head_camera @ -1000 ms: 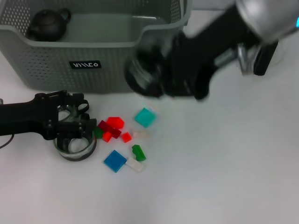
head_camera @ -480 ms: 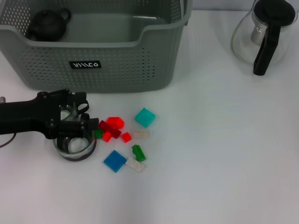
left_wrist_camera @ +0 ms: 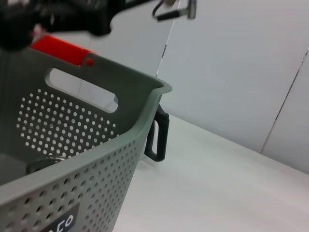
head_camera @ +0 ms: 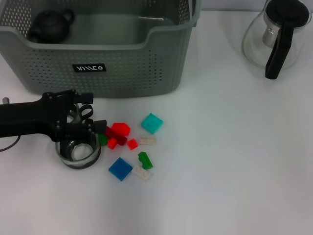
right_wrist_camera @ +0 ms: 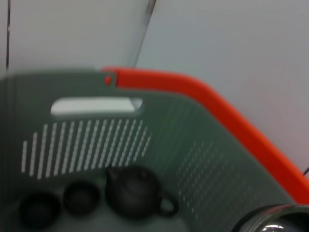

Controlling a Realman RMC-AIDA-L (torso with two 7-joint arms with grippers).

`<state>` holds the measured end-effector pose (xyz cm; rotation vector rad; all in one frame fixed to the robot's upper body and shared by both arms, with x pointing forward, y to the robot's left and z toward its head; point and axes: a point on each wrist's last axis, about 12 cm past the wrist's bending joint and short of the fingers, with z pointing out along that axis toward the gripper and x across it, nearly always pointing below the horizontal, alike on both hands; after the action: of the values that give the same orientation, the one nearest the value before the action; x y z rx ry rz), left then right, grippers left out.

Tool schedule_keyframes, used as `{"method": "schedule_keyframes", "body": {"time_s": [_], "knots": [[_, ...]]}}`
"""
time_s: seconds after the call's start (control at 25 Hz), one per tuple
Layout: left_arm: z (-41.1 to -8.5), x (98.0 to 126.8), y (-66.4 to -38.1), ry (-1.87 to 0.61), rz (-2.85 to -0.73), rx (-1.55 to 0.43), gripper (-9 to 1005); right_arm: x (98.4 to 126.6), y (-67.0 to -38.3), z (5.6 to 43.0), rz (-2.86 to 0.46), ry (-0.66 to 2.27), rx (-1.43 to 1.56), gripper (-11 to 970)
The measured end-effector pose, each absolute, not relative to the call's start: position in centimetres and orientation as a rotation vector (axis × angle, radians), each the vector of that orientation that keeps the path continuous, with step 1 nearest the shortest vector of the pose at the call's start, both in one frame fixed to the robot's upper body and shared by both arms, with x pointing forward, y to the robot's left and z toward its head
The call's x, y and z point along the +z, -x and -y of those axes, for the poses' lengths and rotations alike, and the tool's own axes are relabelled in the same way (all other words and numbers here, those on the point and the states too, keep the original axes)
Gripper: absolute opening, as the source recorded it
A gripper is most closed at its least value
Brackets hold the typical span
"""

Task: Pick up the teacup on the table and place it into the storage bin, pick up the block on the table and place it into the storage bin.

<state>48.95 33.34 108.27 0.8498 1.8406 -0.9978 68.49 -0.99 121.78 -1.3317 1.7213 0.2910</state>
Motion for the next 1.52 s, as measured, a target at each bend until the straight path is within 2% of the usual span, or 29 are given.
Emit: {"method": "schedule_keyframes", "body": {"time_s": [0.2, 0.56, 1.52], "knots": [[-33.2, 108.3, -49.1, -0.850, -1.836, -1.002, 940, 119.7, -67.7, 0.4, -1.719, 1.385, 0.239, 51], [-33.2, 108.4, -49.3, -0.853, -1.835, -0.998, 940, 118.0, -67.6, 1.3, -1.758, 1.384, 0.210, 50], [-33.2, 108.2, -49.1, -0.845, -1.841, -0.999, 940, 117.2, -67.4, 2.1, -1.798, 1.373, 0.233, 77]]}}
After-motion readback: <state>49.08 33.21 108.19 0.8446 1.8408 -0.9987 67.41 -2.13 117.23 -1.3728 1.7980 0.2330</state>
